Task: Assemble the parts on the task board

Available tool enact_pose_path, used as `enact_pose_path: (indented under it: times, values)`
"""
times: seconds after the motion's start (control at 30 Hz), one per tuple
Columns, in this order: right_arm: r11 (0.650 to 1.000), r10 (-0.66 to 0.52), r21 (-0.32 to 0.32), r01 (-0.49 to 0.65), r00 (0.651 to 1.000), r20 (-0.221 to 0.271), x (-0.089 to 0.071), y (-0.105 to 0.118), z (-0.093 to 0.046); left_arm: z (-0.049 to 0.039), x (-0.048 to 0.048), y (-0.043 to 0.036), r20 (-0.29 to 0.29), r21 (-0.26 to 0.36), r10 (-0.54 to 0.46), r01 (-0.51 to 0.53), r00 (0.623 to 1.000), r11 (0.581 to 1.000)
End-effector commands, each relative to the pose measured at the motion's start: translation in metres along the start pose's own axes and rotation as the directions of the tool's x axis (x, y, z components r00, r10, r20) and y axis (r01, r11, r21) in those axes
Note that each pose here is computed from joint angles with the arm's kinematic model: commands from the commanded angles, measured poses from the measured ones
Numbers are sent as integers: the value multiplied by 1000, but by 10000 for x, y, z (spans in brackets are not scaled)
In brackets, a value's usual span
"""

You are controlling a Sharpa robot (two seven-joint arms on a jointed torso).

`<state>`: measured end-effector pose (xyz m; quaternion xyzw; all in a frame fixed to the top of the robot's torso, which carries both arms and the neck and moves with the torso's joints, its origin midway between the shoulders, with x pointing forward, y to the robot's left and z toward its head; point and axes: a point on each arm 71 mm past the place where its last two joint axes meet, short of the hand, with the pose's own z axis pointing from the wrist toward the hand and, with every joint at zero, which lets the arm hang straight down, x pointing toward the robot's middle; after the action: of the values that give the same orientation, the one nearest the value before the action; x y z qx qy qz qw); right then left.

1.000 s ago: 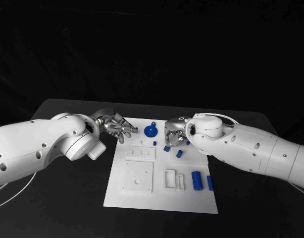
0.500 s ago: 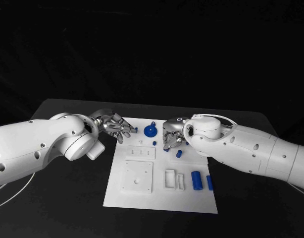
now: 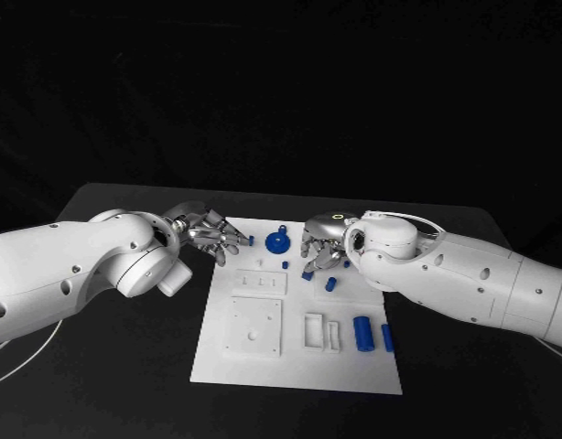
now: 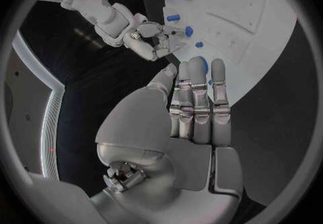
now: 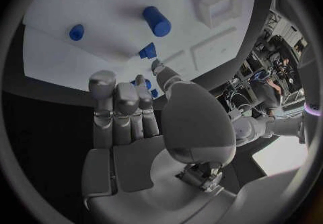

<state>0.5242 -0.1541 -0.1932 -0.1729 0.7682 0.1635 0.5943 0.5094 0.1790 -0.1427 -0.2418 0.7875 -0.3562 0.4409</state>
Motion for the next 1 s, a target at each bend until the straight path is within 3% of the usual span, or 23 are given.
enact_pose_path:
  times: [0.03, 0.53, 1.0]
  values:
    - [998, 29, -62, -27, 999, 38, -26, 36, -37, -5, -4, -11, 2, 8, -13, 13, 1000, 1000]
    - [992, -55, -119, 51, 998, -27, 59, 89, -85, -6, -12, 0, 5, 14, -20, 20, 1000, 1000]
    - [988, -106, -115, 99, 992, -61, 152, 115, -76, -8, -6, 4, 0, 13, -23, 23, 1000, 1000]
